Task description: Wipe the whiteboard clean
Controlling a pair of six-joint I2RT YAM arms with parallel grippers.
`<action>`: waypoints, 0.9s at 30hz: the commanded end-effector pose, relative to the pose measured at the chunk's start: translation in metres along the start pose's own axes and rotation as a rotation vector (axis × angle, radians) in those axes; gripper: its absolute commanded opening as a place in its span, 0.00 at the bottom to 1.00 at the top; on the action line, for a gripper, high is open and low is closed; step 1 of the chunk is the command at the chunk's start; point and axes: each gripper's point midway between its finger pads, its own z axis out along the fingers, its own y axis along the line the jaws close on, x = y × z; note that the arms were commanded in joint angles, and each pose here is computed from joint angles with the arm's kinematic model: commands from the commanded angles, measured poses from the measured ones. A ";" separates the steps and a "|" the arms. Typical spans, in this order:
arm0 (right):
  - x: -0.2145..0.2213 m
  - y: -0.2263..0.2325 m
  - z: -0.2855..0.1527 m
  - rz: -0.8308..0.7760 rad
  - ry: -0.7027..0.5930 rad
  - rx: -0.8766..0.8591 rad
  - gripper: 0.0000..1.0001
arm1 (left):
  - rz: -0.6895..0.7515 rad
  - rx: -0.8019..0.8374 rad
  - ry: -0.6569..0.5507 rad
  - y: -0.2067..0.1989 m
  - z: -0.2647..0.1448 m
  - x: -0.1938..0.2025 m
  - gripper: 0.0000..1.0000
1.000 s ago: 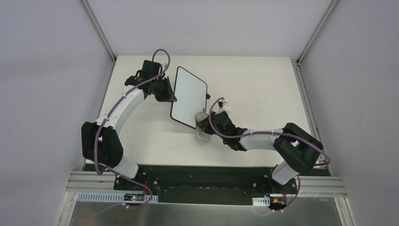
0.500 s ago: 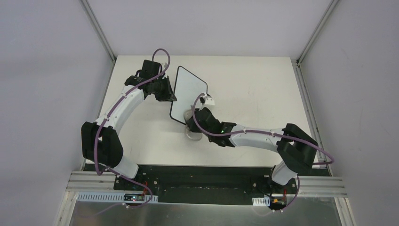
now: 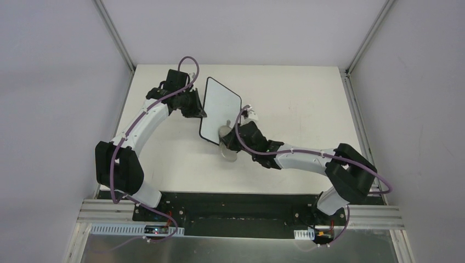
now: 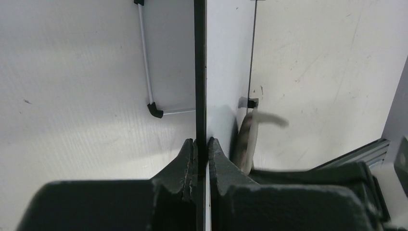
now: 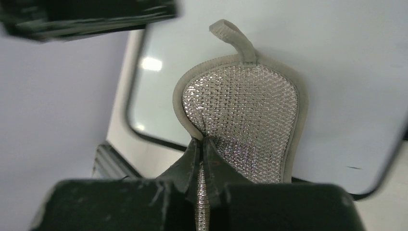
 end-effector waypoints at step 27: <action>-0.008 -0.192 -0.160 -0.138 0.009 0.755 0.00 | 0.129 -0.102 -0.044 0.003 -0.053 0.017 0.93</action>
